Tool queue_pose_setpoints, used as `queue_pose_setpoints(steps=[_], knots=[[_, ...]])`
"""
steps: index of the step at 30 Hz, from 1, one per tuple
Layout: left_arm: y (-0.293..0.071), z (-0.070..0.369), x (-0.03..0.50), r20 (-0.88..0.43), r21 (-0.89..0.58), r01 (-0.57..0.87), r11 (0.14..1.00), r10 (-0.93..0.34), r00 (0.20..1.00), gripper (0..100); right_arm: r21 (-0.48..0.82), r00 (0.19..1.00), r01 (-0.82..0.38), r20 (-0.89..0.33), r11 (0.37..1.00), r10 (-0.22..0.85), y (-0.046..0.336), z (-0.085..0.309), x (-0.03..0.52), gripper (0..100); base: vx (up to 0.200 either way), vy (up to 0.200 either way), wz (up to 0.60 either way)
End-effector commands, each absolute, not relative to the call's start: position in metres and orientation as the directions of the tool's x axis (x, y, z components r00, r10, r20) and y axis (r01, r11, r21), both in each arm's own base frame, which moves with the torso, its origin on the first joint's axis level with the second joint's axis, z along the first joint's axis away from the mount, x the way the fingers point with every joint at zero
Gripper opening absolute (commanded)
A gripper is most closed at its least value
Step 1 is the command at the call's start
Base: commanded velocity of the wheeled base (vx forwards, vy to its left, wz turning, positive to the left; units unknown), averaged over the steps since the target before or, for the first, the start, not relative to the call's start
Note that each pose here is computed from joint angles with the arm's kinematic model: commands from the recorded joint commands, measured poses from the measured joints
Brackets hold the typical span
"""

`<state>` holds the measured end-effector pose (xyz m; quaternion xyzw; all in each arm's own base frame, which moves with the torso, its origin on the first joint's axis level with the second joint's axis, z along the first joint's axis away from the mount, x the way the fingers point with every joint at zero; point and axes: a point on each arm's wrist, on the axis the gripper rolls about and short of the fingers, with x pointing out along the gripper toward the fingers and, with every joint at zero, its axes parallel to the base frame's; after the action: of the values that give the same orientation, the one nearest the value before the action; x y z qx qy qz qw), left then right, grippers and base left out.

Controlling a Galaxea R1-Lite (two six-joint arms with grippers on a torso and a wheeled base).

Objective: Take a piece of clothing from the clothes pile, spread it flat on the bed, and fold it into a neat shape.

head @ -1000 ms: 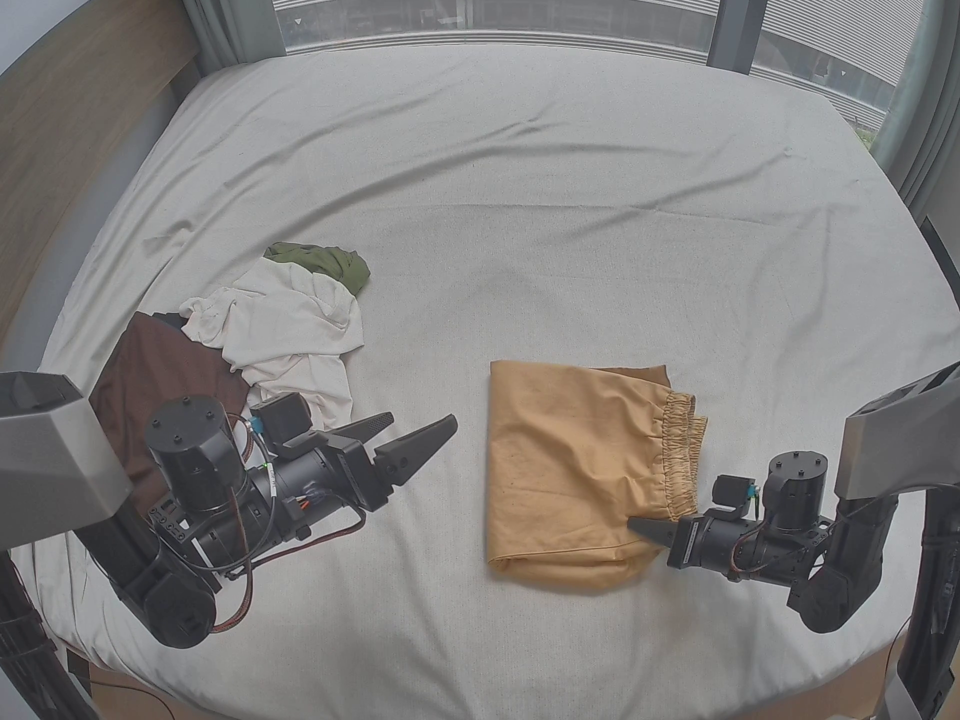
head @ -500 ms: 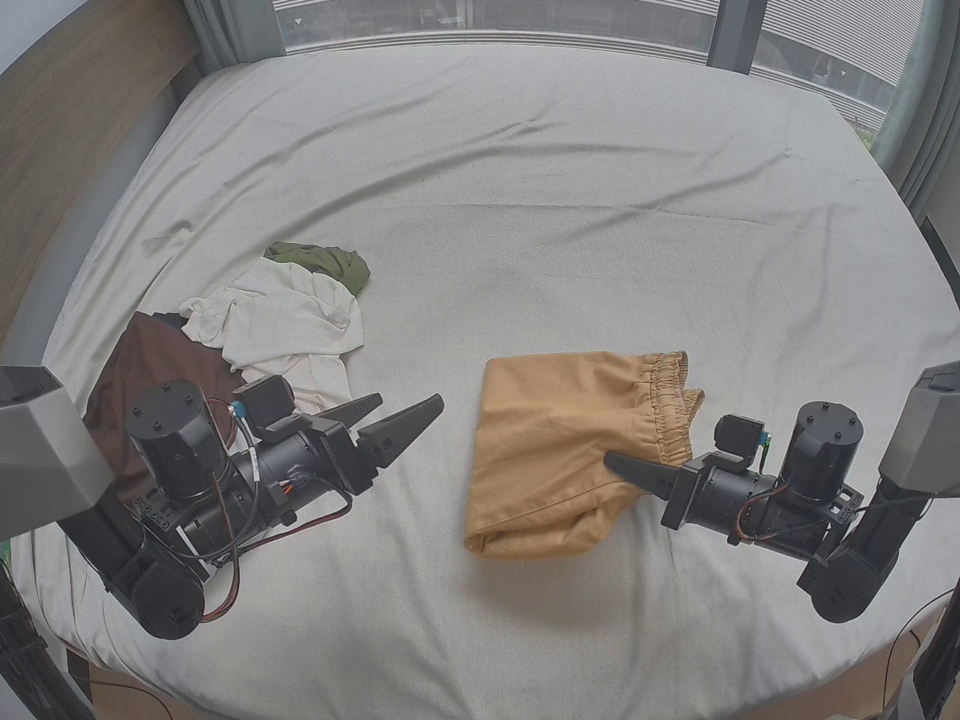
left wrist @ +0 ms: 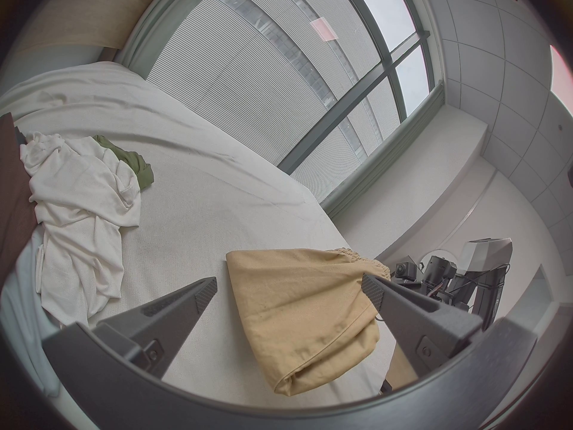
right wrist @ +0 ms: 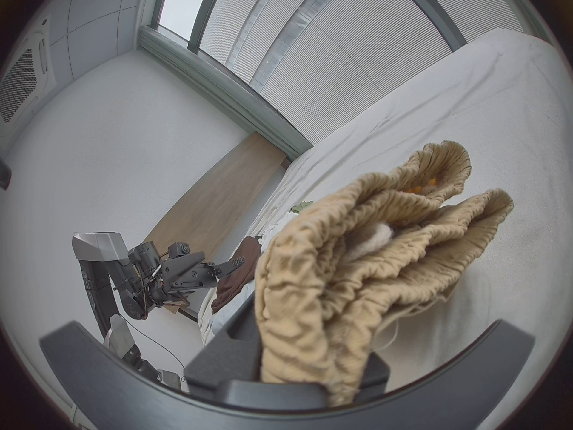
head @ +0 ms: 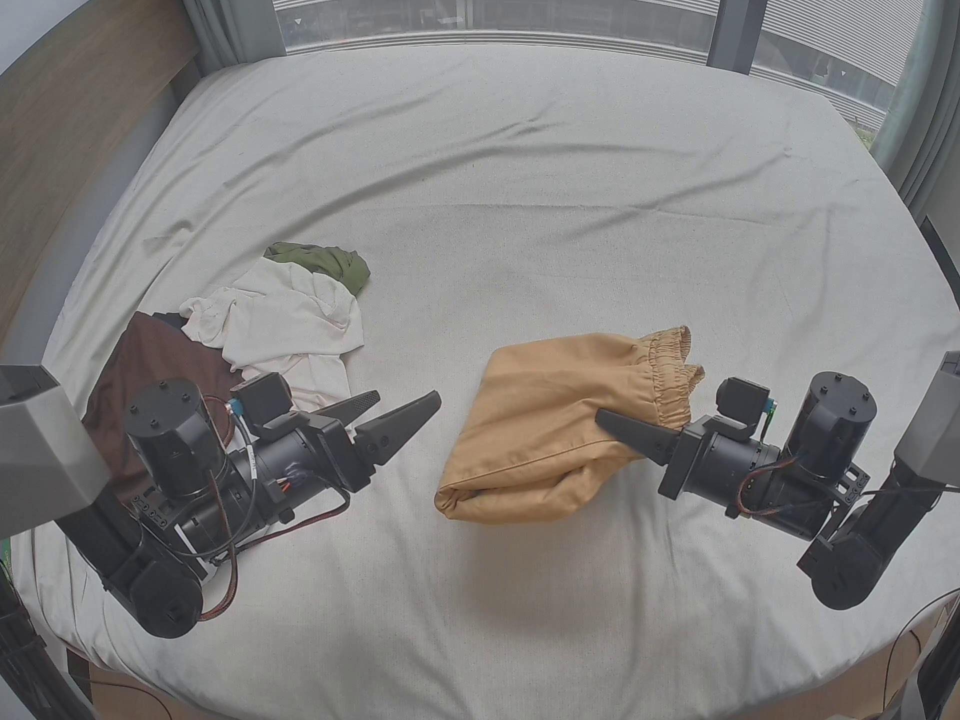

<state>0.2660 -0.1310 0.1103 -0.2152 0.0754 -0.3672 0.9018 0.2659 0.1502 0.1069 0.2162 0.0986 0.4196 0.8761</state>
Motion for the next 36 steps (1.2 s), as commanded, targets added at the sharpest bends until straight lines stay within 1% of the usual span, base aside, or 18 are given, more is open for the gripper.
queue_pose_setpoints(steps=[1,18,28,31,36], knots=[[-0.131,0.111,0.266,0.025,-0.443,0.63,0.638,-0.694,0.72,100,0.446,0.635,-0.704,0.046,0.552,0.771,0.153,0.119,0.277,0,0.0,0.0,0.0],[-0.131,0.111,0.266,0.026,-0.444,0.63,0.637,-0.694,0.72,100,0.417,0.639,-0.726,0.114,0.547,0.761,0.165,0.178,0.312,0,0.0,0.0,0.0],[-0.131,0.113,0.267,0.032,-0.448,0.63,0.635,-0.693,0.721,100,0.397,0.634,-0.742,0.155,0.54,0.757,0.172,0.222,0.328,0,0.0,0.0,0.0],[-0.131,0.113,0.267,0.032,-0.448,0.631,0.634,-0.694,0.72,100,0.387,0.63,-0.75,0.172,0.537,0.757,0.17,0.242,0.339,0,0.0,0.0,0.0],[-0.131,0.114,0.266,0.036,-0.446,0.633,0.633,-0.694,0.719,100,0.386,0.639,-0.744,0.17,0.546,0.751,0.171,0.247,0.36,0,0.0,0.0,0.0]])
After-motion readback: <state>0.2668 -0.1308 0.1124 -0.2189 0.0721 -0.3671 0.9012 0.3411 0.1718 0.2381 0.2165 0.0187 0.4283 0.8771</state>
